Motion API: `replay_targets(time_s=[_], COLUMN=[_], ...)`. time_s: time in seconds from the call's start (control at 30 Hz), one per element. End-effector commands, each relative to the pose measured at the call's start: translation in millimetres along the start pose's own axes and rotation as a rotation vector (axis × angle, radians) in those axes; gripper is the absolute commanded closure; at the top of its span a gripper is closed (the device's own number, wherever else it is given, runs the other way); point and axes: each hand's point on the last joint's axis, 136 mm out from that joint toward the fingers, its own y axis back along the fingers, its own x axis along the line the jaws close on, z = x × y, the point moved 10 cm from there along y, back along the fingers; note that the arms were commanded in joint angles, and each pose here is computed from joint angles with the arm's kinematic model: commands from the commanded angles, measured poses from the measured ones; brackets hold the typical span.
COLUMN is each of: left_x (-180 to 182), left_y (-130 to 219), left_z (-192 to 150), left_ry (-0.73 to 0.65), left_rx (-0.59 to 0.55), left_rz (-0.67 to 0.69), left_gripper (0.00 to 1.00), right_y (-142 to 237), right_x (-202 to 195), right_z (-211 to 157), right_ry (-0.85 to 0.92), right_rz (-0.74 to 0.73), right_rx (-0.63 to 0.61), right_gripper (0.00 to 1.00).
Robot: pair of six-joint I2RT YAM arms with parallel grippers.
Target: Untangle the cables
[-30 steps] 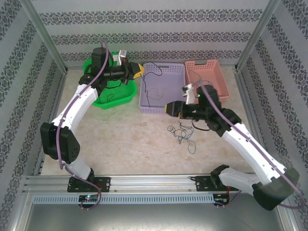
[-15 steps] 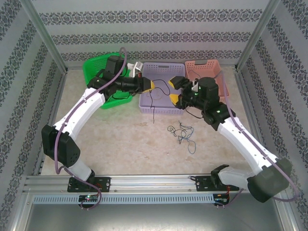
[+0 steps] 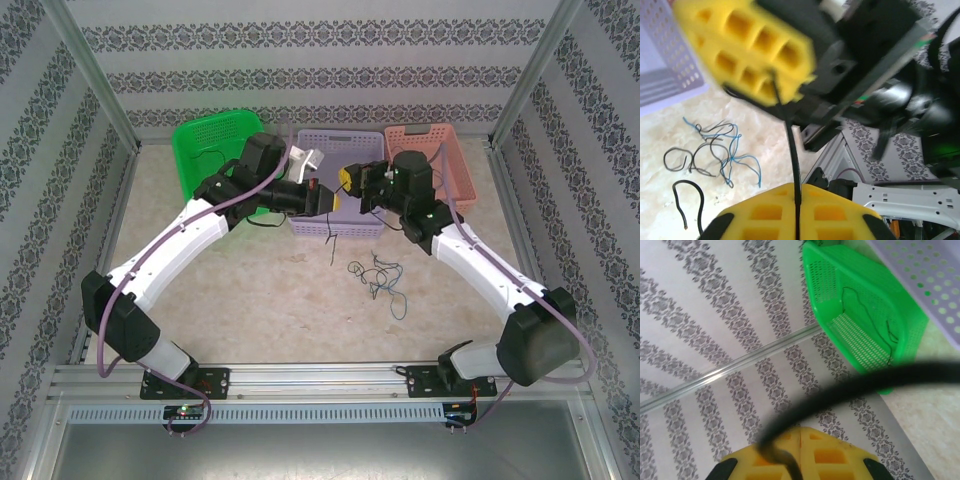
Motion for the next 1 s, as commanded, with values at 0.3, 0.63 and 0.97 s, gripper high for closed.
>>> replay_targets(time_s=[0.3, 0.63, 0.97], left_x=[-10, 27, 33], left_y=[64, 33, 16], left_z=[19, 26, 32], left_ry=[0.500, 1.216, 1.431], left_rx=[-0.499, -0.524, -0.517], left_rz=[-0.011, -0.210, -0.376], left_gripper=[0.45, 0.36, 0.20], right_y=[21, 9, 5], right_x=[31, 45, 24], right_z=[2, -12, -28], right_ry=[0.393, 0.737, 0.871], right_rz=[0.278, 0.452, 0.419], right_rx=[0.117, 0.459, 0.639], right_gripper=[1.00, 1.00, 1.00])
